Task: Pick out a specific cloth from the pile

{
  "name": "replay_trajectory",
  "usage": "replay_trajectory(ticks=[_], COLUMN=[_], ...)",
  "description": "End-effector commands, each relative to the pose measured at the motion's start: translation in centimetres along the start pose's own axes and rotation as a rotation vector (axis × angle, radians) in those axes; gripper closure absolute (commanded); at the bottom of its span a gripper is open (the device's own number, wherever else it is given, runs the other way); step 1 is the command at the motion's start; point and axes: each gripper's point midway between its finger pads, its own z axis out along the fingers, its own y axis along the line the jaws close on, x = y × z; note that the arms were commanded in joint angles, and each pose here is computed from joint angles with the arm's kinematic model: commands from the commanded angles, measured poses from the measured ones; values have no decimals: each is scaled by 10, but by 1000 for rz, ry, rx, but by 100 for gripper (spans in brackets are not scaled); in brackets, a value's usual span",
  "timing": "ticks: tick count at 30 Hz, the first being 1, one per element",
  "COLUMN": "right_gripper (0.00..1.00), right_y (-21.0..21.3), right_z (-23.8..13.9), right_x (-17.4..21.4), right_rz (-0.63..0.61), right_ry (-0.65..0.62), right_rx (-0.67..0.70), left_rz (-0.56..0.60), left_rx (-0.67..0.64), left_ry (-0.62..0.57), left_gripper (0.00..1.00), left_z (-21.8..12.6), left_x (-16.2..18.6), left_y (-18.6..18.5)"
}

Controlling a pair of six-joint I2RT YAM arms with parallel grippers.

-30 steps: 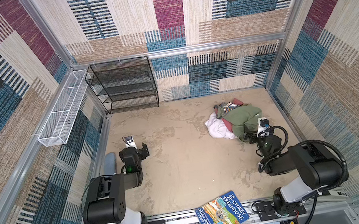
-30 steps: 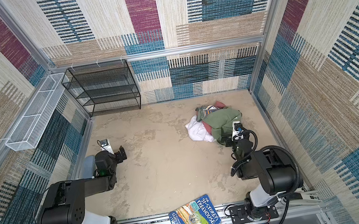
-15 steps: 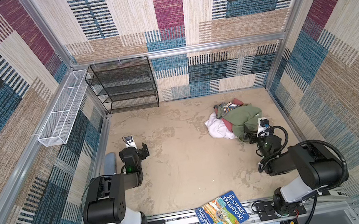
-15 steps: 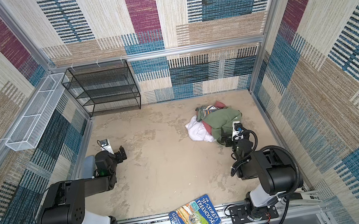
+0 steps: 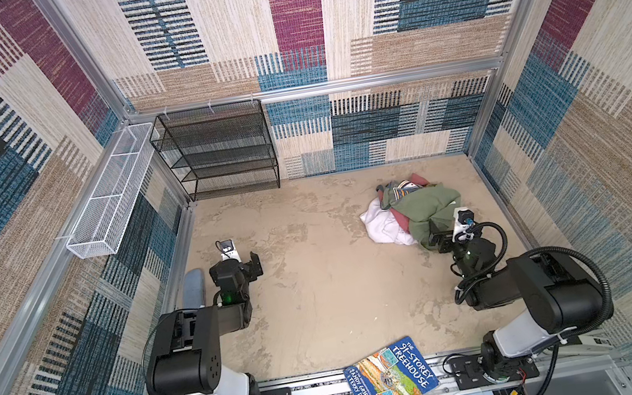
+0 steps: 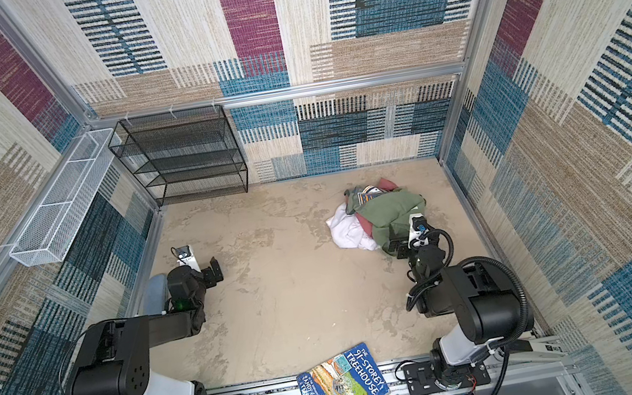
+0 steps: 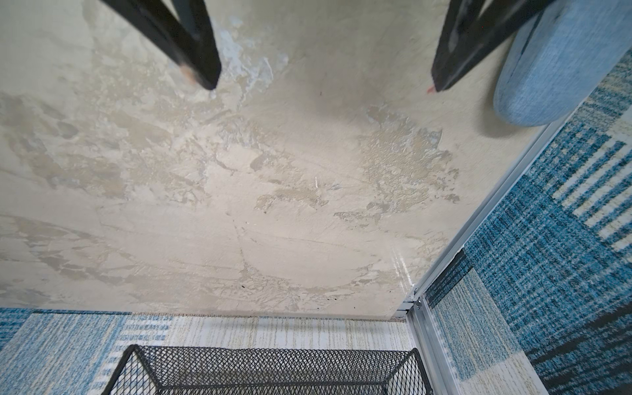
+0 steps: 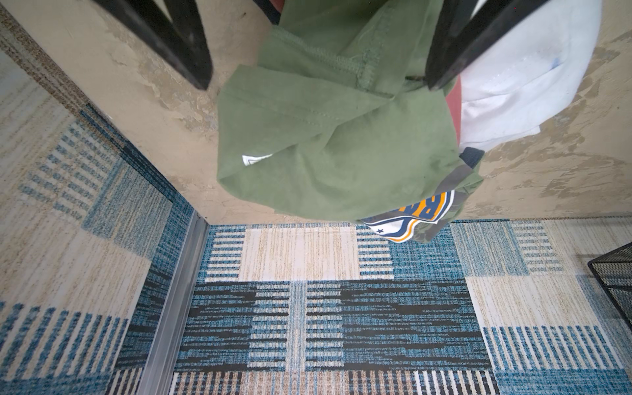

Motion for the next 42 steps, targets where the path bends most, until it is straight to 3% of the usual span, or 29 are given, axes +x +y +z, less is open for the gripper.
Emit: replay_trajectory(ticks=[1, 11, 15, 18, 23, 29, 35, 42], right_gripper=[0, 0, 0, 10, 15, 24, 31, 38], right_y=[2, 2, -4, -8, 20, 82, 140, 172], right_z=[1, 0, 3, 12, 6, 8, 19, 31], right_x=[-8, -9, -21, -30, -68, -94, -67, -14], right_rz=[-2, -3, 8, 42, 34, 35, 24, 43], right_ry=[-31, -35, -16, 45, 22, 107, 276, 459], right_rx=[-12, -16, 30, 83, 82, -95, -237, -302], left_rz=[-17, -17, -16, -17, -35, -97, -93, -82], left_rx=[-12, -8, -31, -6, 37, 98, 172, 255], left_ry=[-20, -23, -4, -45, -32, 27, 179, 225], left_gripper=[1, 4, 21, 29, 31, 31, 34, 35], left_z=[1, 0, -10, -26, -44, -56, -62, -67], left_x=[-6, -6, -24, -40, -64, -83, -73, -69], left_y=[2, 2, 6, 3, -10, -33, -67, -100])
